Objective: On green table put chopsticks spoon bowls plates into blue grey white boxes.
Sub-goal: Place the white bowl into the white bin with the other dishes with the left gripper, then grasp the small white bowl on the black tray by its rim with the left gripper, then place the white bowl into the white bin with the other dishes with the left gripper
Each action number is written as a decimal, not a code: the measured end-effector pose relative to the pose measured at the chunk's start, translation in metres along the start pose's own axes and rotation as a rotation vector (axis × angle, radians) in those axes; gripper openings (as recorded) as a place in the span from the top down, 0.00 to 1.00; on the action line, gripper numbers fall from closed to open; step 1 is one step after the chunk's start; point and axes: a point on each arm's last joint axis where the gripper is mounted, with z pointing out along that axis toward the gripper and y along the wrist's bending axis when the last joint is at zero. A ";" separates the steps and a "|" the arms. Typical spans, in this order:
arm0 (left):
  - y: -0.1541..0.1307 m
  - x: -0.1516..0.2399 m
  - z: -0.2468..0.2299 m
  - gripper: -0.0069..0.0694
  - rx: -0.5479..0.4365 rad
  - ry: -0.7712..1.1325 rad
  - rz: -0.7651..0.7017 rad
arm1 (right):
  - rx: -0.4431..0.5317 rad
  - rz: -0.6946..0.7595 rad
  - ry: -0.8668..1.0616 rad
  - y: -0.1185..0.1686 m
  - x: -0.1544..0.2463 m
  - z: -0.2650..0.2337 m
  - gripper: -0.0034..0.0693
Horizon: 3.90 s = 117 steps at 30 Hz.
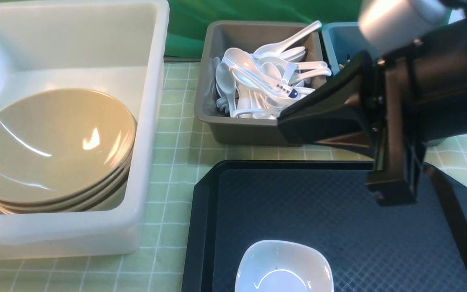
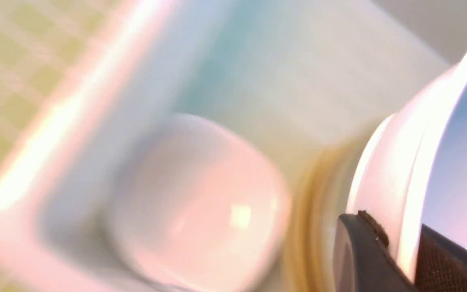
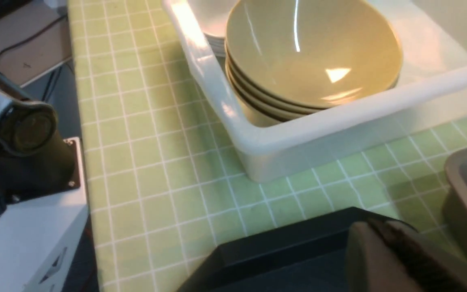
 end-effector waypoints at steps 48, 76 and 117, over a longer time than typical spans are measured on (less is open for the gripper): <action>0.013 -0.005 0.075 0.04 -0.286 0.324 -0.102 | -0.007 -0.013 0.005 -0.001 0.000 0.002 0.87; -0.230 0.221 0.021 0.26 0.599 0.726 0.999 | -0.047 -0.085 0.019 0.042 0.010 -0.070 0.83; -0.231 0.073 0.010 0.90 0.786 0.440 0.790 | -0.068 -0.096 0.036 0.047 0.013 -0.075 0.79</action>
